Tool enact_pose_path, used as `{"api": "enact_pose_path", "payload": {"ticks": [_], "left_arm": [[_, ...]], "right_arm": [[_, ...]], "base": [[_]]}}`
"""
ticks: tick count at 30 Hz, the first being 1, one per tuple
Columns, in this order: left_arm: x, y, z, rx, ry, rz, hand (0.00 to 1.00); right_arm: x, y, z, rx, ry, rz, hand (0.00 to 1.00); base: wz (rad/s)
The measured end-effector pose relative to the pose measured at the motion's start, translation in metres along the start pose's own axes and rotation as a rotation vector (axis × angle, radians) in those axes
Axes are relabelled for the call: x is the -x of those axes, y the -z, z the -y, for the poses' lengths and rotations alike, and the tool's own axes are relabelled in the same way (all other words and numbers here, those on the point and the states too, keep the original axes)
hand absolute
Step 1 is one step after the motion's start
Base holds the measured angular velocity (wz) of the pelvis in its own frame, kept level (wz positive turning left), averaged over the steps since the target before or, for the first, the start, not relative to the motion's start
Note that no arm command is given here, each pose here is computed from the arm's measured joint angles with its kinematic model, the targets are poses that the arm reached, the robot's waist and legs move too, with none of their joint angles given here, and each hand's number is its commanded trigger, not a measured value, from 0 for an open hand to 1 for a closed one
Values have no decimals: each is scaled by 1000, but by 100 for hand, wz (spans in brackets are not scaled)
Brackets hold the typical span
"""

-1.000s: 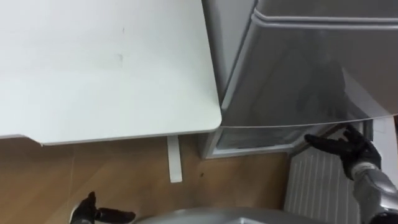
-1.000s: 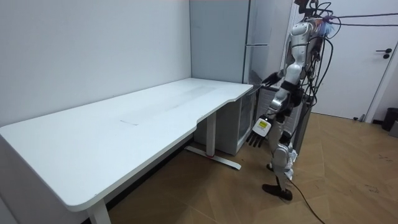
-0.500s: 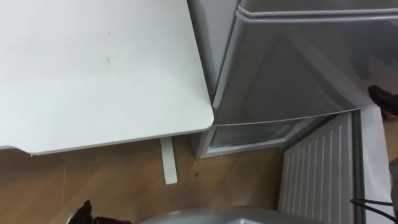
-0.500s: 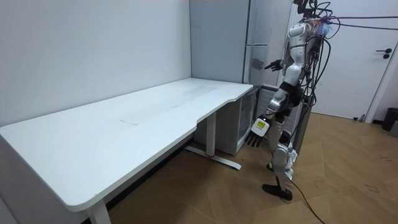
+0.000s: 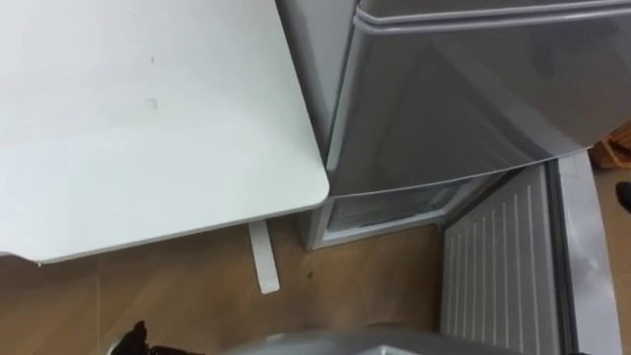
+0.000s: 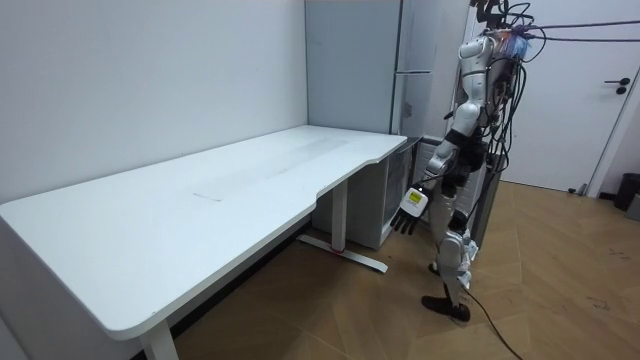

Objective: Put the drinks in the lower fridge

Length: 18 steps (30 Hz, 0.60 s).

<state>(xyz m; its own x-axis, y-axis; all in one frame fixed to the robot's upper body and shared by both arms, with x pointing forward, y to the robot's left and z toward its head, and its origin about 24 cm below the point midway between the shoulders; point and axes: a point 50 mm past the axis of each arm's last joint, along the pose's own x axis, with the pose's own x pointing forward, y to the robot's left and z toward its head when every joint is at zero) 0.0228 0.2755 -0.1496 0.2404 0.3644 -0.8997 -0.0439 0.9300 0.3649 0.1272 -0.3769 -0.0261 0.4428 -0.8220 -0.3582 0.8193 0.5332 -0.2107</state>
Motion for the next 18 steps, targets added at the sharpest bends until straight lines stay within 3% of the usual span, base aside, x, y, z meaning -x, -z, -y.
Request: {"api": "enact_pose_path", "payload": {"ticks": [10, 18], "left_arm": [[1, -2, -2, -28, 1, 16, 0], [-1, -8, -10, -35, -7, 31, 0]], "right_arm": [[3, 25, 18, 27, 44, -95, 0], [3, 26, 11, 31, -37, -114, 0]], "base": [[-3], [-22]]}}
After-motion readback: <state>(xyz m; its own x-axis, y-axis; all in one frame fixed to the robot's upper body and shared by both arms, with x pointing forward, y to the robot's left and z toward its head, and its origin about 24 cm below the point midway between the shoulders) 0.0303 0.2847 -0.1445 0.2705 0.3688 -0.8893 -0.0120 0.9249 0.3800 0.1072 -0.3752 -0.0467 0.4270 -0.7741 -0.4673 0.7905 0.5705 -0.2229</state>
